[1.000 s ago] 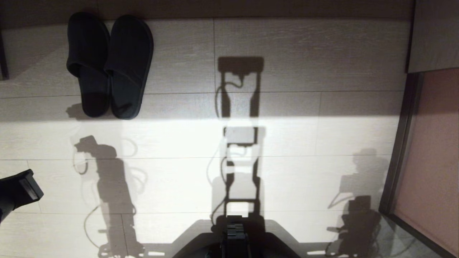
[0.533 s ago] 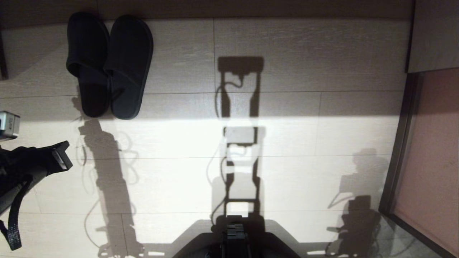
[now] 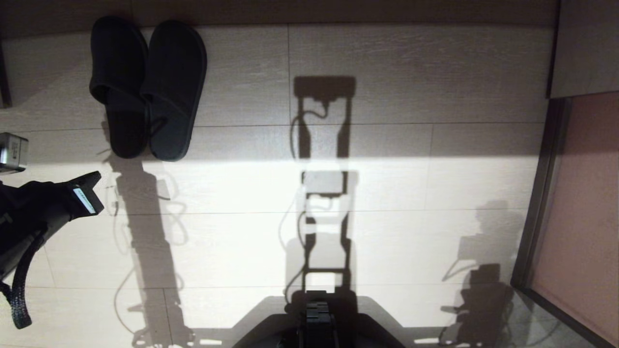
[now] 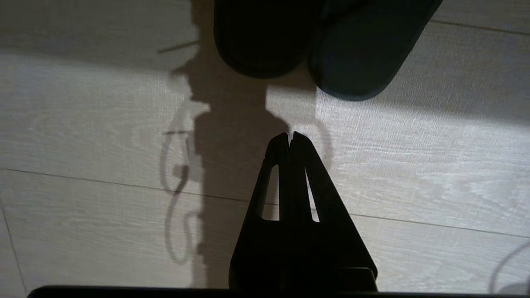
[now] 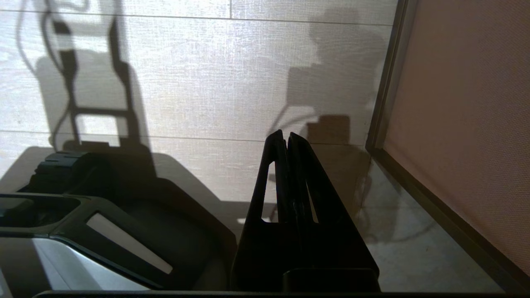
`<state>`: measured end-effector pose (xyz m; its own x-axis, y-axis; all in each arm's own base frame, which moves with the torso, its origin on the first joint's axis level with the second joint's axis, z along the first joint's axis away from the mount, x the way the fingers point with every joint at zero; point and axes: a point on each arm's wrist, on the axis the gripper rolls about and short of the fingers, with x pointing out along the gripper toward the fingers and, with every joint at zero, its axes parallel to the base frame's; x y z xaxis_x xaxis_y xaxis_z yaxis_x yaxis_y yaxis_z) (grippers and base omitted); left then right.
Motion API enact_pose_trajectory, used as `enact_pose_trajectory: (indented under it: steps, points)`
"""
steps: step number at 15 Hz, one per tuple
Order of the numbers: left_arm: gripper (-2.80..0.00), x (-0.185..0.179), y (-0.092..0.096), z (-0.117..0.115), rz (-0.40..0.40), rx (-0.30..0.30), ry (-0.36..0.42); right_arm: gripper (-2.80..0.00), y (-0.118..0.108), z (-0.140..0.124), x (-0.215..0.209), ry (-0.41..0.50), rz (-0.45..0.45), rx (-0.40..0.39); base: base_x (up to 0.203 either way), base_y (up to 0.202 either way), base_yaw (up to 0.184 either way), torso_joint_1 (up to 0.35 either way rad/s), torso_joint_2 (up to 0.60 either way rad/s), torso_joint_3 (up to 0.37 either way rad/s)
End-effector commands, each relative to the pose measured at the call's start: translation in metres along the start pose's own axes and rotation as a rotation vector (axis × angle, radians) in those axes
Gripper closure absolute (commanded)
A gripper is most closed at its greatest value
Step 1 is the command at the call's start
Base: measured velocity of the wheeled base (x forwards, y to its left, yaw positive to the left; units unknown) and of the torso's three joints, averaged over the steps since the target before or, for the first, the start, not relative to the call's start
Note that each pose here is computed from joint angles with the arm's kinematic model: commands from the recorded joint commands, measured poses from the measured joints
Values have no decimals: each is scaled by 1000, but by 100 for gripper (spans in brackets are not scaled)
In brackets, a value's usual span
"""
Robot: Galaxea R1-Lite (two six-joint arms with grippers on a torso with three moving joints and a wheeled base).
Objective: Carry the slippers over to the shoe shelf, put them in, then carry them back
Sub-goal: Pick up the slippers on the floor
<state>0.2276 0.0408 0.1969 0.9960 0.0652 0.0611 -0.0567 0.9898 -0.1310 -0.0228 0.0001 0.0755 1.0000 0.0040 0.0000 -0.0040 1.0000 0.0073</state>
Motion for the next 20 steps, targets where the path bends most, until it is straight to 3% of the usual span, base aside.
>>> enact_pose_trajectory:
  steps: [1, 3, 12, 20]
  points:
    - [-280, 3, 1, -1, 1, 2, -17, 0, 0, 0, 0, -2, 1, 0, 0, 0, 0, 0, 0, 0]
    - [-280, 8, 1, 0, -5, 8, -54, 0, 0, 0, 0, -2, 1, 0, 0, 0, 0, 0, 0, 0]
    - [-280, 41, -1, -14, -35, 6, -40, 0, 0, 0, 0, -2, 1, 0, 0, 0, 0, 0, 0, 0]
    - [-280, 77, -15, -6, -95, 7, -93, 0, 0, 0, 0, -2, 1, 0, 0, 0, 0, 0, 0, 0]
